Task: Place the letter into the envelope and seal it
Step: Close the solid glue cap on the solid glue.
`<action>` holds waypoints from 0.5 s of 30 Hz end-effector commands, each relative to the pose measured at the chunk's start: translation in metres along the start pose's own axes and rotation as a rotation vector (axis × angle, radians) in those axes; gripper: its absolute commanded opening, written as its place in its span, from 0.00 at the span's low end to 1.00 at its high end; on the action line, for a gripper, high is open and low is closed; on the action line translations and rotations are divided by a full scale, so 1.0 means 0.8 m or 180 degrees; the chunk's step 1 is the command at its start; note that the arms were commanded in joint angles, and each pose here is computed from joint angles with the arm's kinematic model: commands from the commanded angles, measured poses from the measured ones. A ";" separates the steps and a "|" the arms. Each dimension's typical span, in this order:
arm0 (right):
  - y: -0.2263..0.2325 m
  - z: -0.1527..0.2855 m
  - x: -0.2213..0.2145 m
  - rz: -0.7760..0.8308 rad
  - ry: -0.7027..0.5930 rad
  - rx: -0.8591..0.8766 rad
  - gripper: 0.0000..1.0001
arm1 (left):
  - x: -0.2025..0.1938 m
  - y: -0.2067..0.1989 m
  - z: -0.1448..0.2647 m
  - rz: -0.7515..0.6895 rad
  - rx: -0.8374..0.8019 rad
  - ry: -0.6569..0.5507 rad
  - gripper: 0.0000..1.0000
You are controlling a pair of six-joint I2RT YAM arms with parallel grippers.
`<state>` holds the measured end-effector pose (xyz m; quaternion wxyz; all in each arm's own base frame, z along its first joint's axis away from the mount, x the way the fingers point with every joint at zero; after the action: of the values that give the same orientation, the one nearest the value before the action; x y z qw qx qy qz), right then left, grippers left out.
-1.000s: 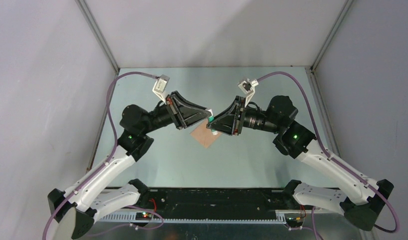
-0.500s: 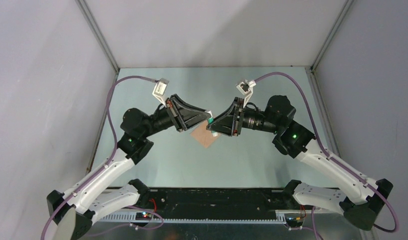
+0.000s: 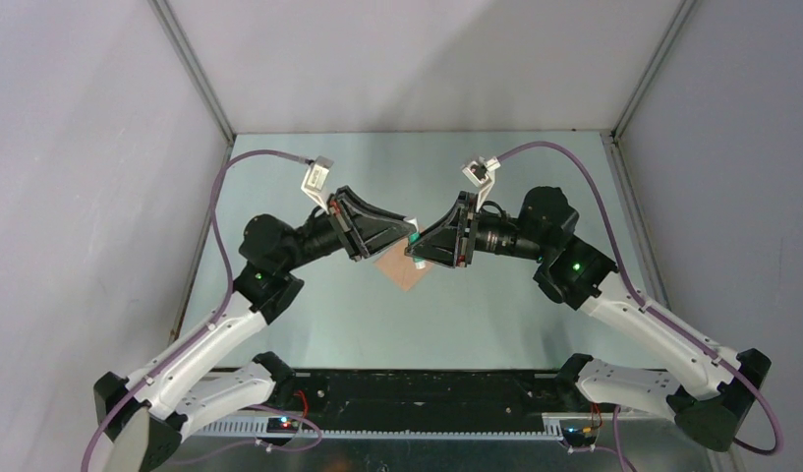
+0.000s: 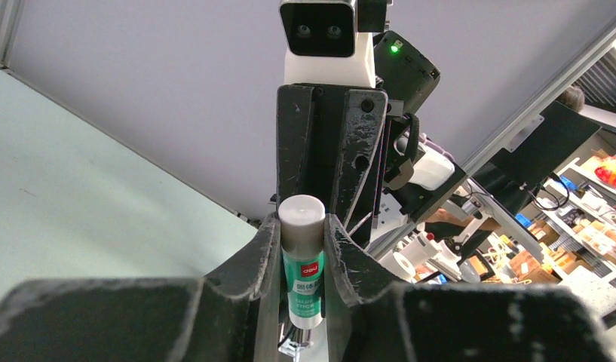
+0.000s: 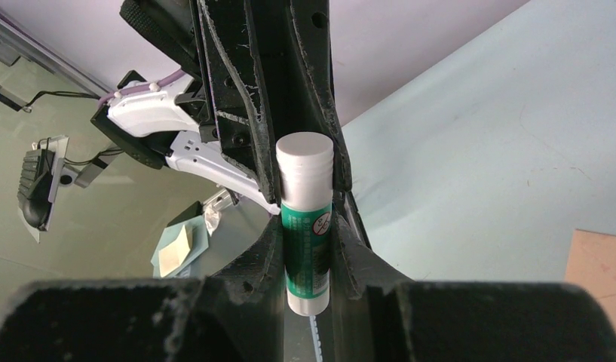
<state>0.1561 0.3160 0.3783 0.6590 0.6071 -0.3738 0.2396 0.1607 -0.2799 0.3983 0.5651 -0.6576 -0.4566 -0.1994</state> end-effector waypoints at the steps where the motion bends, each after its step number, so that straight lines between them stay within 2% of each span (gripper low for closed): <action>1: 0.043 0.010 0.122 0.0591 -0.1233 0.0171 0.00 | -0.119 -0.013 0.027 0.0628 -0.0394 0.1224 0.00; 15: 0.022 0.021 0.105 0.0649 -0.1161 -0.0138 0.00 | -0.115 -0.018 0.023 0.0762 -0.0495 0.1170 0.00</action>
<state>0.1554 0.3093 0.3756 0.6642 0.5910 -0.3879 0.2431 0.1583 -0.2853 0.3971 0.5502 -0.6788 -0.4429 -0.2008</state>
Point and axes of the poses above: each gripper's point midway between its finger pads, its own z axis back along the fingers, its own y axis along the line the jaws close on, x = y × z, the point moved 1 cm from there along z, back along the fingers, and after that the axes turned 3 degrees about -z, right-handed, at the moved point
